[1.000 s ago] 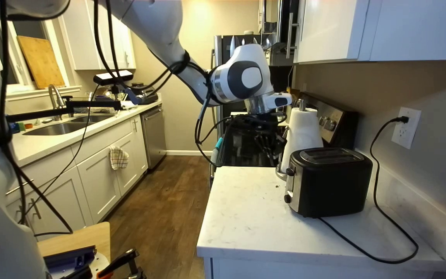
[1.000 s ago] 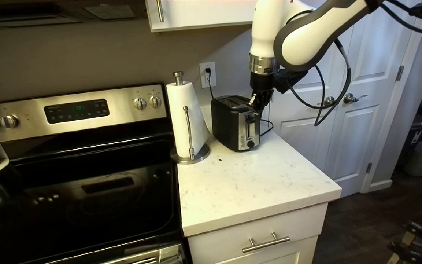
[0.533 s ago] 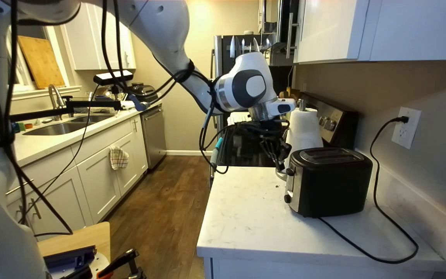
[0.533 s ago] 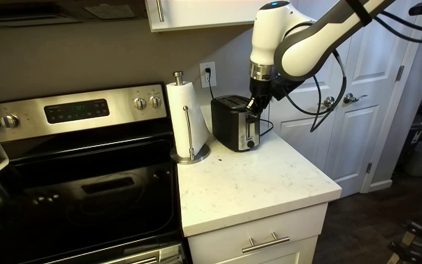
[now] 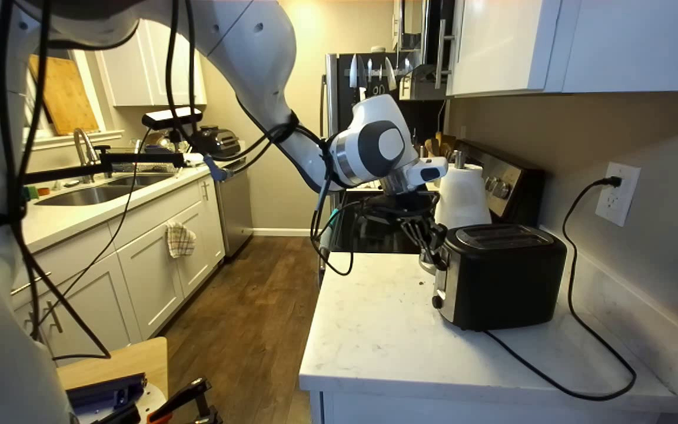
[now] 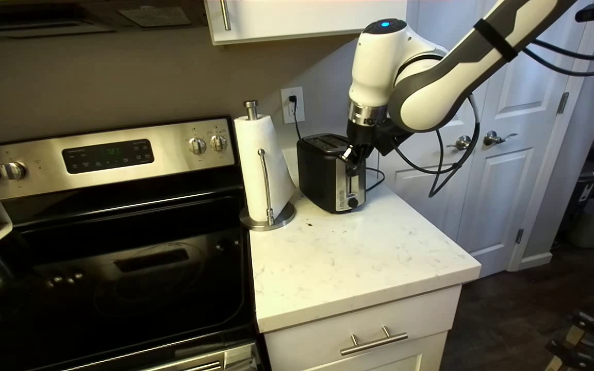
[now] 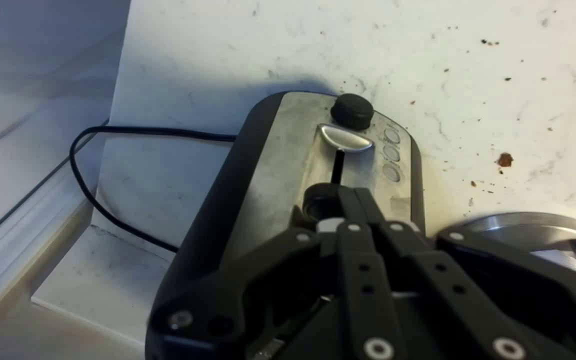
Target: Push down the switch of the toaster
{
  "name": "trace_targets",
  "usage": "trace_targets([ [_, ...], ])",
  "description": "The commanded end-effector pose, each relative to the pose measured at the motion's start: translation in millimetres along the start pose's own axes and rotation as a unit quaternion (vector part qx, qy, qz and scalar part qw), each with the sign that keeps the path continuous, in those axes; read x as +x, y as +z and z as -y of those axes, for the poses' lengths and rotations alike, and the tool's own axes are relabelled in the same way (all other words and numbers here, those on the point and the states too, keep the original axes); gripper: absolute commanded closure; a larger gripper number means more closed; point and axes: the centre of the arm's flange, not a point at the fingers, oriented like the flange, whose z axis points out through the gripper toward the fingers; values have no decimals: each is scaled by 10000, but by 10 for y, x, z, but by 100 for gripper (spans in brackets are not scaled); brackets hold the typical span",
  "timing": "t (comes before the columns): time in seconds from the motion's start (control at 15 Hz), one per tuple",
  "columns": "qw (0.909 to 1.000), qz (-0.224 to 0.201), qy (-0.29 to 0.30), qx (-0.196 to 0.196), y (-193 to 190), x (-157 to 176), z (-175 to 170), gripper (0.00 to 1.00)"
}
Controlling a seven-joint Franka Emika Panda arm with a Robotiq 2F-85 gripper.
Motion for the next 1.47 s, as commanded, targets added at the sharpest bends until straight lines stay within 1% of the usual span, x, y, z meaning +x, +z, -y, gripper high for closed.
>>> trace_targets([
  [0.0,9997,-182,122,-128,94,-72,17,100],
  [0.27,9991,-284,259,-189,147,-121,58,100],
  [0.73,9966,-406,712,-74,371,-181,153,100],
  [1.2,9927,-584,1040,-183,582,-325,289,100],
  [1.33,9904,-575,1245,-198,641,-386,313,100],
  [1.4,9895,-493,1345,-200,700,-443,332,100],
])
